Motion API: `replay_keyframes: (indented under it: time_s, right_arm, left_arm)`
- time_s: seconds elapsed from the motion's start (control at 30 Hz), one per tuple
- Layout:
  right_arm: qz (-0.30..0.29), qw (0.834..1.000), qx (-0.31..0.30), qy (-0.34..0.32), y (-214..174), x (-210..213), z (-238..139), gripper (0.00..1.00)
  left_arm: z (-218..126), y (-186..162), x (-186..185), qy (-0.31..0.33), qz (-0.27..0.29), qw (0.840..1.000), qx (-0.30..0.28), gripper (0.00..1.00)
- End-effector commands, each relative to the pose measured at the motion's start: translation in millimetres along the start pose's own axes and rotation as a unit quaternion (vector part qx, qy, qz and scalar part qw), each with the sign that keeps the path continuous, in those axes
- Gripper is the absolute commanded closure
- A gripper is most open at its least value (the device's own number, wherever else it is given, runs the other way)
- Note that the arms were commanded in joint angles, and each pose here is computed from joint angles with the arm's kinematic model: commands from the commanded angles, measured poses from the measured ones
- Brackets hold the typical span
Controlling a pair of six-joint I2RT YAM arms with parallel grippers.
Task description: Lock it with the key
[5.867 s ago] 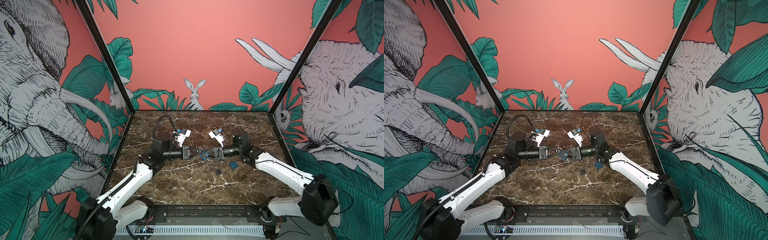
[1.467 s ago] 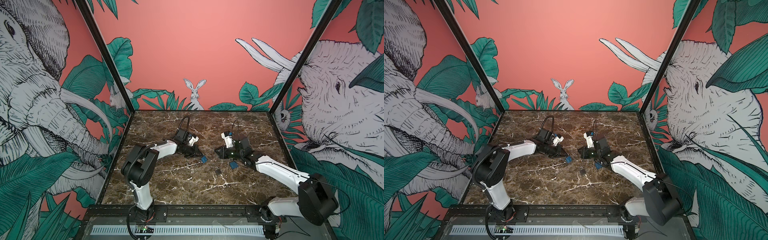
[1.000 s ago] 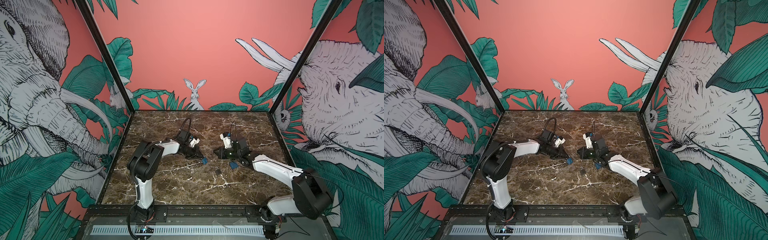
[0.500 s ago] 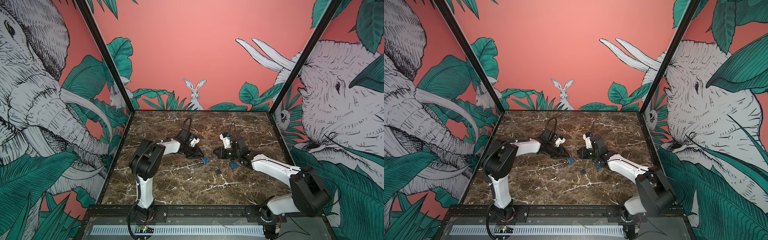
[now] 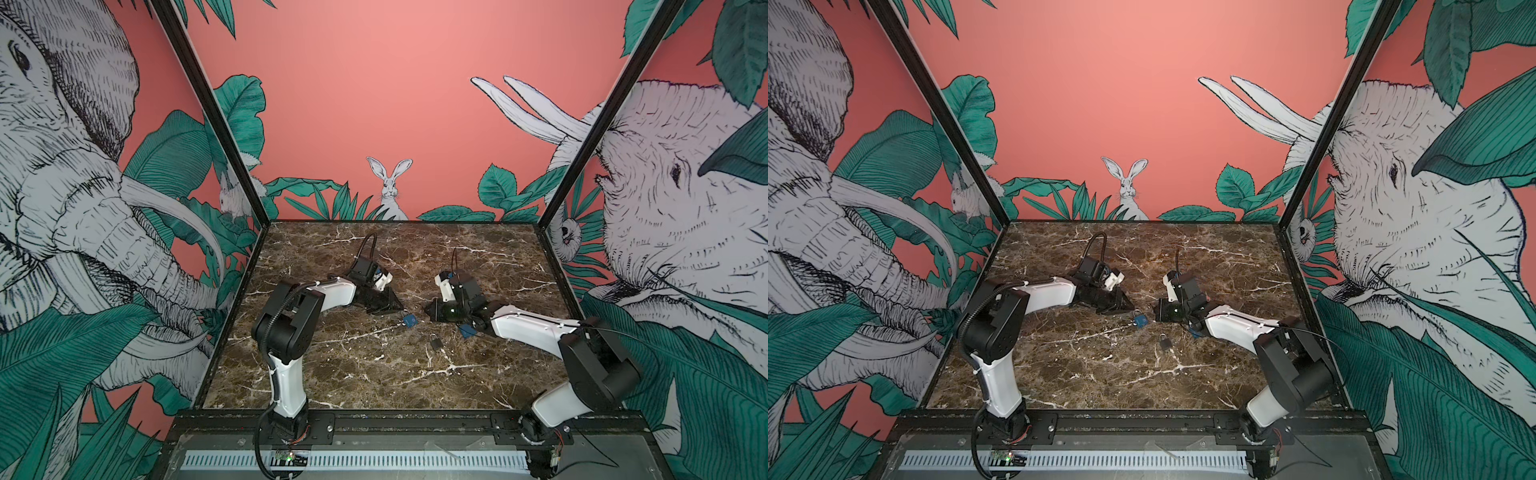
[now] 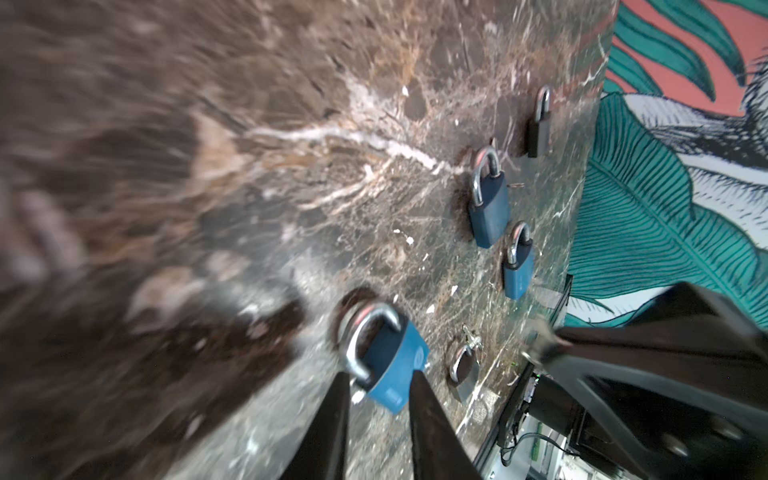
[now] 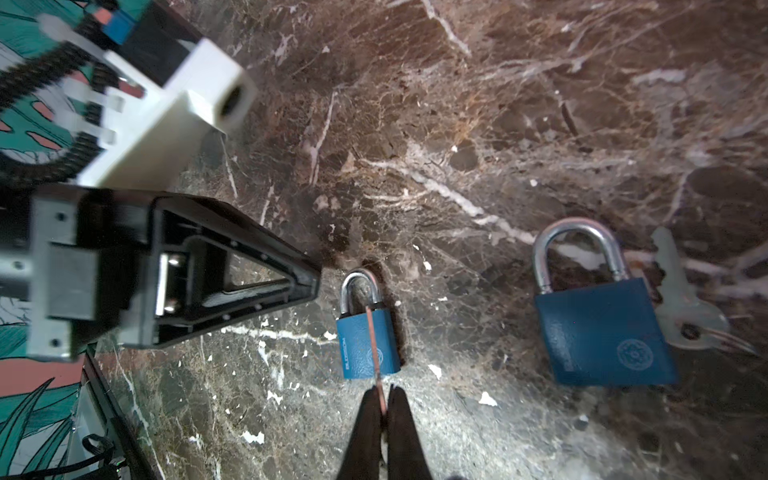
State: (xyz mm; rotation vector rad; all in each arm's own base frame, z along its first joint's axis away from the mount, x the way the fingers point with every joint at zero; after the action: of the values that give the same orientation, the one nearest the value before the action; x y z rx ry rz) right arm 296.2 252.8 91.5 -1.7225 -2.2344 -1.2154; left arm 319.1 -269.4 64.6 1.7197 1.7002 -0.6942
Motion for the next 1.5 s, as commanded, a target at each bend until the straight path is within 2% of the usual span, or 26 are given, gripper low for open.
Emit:
replay_keyframes:
  time_s: [0.0,0.5,0.87,1.13,1.37,1.47]
  right_arm:
    - [0.001,1.0,-0.015,0.001,11,7,7,1.0]
    - [0.015,1.0,0.01,-0.007,1,2,42,0.99]
    - [0.02,1.0,0.017,-0.001,-2,4,46,0.85]
    - [-0.001,1.0,0.002,-0.007,11,13,27,0.81]
    - [-0.046,0.998,-0.024,-0.044,27,18,-10,0.79]
    - [-0.064,0.996,-0.032,-0.061,31,17,-24,0.79]
  left_arm:
    - [-21,3,-4,-0.003,-0.004,1.0,-0.029,0.72]
    - [-49,-3,-10,-0.009,-0.002,0.998,-0.06,0.71]
    - [-56,-4,-9,-0.009,-0.004,0.998,-0.067,0.71]
    - [-60,-5,-11,-0.011,-0.002,0.997,-0.072,0.71]
    - [-75,-3,-19,-0.006,0.019,0.995,-0.103,0.71]
    - [-86,2,-19,0.011,0.028,0.99,-0.137,0.7]
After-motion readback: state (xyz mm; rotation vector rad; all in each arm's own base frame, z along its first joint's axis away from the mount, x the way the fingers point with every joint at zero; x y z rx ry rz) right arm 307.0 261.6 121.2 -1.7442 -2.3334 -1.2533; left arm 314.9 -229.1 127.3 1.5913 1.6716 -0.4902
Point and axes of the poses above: each gripper's point midway between its finger pads, its own z axis out along the fingers, its own x axis along the line the jaws close on, y = z × x, the point moved 2 cm from there along -z, back along the fingers, and after that the axes turned 6 degrees about -z, right-handed, at the moved point
